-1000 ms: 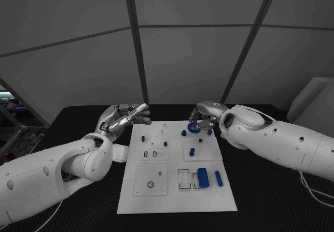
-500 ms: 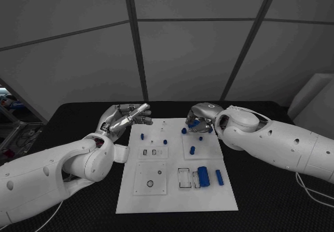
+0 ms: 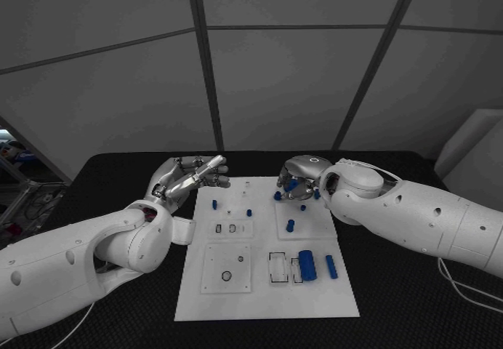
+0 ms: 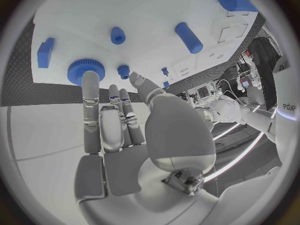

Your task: Assemble the parts on the task board

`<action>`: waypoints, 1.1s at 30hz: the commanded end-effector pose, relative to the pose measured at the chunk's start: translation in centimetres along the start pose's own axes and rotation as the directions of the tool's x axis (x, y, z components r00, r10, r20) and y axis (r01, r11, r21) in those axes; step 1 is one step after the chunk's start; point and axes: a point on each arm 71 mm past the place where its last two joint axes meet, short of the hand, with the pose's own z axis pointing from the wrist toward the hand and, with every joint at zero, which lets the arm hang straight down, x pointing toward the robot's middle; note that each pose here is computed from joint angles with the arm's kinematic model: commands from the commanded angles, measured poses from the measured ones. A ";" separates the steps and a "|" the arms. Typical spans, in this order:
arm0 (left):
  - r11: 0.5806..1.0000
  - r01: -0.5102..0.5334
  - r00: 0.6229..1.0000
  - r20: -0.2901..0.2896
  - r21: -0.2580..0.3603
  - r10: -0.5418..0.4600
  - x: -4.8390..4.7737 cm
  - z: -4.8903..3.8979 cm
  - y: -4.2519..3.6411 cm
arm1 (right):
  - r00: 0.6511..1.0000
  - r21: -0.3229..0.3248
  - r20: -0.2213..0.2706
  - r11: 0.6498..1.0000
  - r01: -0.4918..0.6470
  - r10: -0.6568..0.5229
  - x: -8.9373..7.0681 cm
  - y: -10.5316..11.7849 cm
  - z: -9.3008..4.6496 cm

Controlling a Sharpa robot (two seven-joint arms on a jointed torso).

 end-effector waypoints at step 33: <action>1.000 0.001 1.000 -0.012 0.005 -0.001 0.21 0.16 -0.18 | 0.998 0.003 -0.063 1.000 0.018 -0.018 0.8 0.4 1.8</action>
